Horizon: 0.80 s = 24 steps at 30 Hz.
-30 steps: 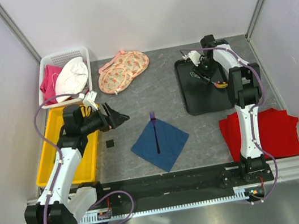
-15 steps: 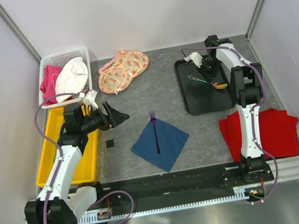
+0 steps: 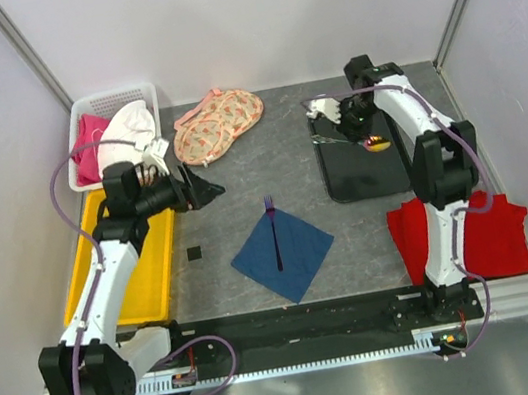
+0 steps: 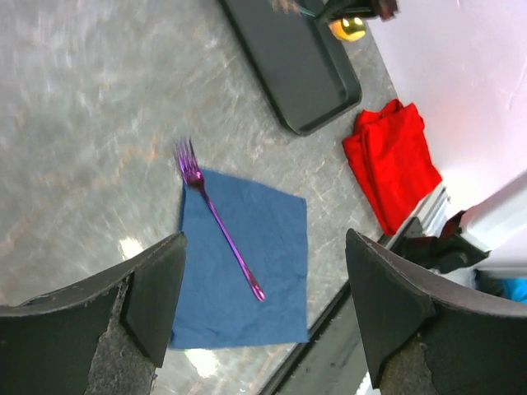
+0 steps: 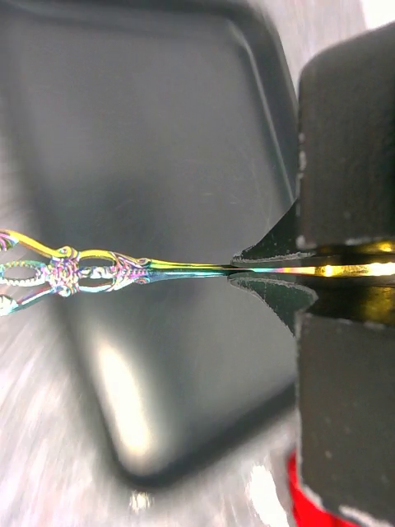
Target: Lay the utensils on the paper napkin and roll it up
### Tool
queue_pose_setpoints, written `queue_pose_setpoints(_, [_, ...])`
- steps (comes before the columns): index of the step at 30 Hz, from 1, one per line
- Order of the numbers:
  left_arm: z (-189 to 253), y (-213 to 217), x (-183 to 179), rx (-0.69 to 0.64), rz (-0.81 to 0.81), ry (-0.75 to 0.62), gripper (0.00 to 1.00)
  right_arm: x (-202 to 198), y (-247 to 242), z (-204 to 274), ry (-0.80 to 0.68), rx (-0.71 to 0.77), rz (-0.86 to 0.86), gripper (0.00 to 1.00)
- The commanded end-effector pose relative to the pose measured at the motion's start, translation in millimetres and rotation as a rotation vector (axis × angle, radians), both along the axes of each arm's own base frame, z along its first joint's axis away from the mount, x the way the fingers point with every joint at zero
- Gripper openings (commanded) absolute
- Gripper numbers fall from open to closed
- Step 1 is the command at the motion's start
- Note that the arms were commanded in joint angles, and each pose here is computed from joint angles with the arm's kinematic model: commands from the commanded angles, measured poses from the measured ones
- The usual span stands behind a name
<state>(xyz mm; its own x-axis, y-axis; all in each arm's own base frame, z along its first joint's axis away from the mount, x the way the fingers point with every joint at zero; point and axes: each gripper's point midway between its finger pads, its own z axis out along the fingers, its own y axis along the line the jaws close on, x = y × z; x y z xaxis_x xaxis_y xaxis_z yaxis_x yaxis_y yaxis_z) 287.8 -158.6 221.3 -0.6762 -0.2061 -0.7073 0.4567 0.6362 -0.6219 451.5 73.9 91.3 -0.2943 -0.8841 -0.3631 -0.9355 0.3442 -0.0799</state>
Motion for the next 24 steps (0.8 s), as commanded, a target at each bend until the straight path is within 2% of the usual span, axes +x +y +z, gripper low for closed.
queue_pose_setpoints(1, [24.6,-3.9,0.3,0.065,-0.148,-0.133,0.83,-65.3,76.7,76.2,-0.18,-0.011,0.396,0.0])
queue_pose_setpoints(6, [24.8,-23.9,-25.0,-0.039,-0.338,-0.064,0.8,-126.5,142.9,100.0,-0.354,-0.058,0.699,0.0])
queue_pose_setpoints(7, [22.9,-28.5,-30.9,-0.052,-0.375,-0.048,0.78,-139.1,144.2,103.6,-0.391,-0.093,0.766,0.0])
queue_pose_setpoints(12, [1.8,-67.7,-80.4,-0.037,-0.6,0.01,0.74,-192.0,185.4,113.5,-0.495,-0.117,1.006,0.0])
queue_pose_setpoints(16, [-20.0,-87.7,-107.8,-0.015,-0.681,0.074,0.73,-216.8,202.6,116.5,-0.56,-0.131,1.103,0.0])
queue_pose_setpoints(24, [-34.8,-112.8,-130.6,-0.042,-0.75,0.145,0.66,-241.2,225.3,125.4,-0.612,-0.131,1.179,0.0])
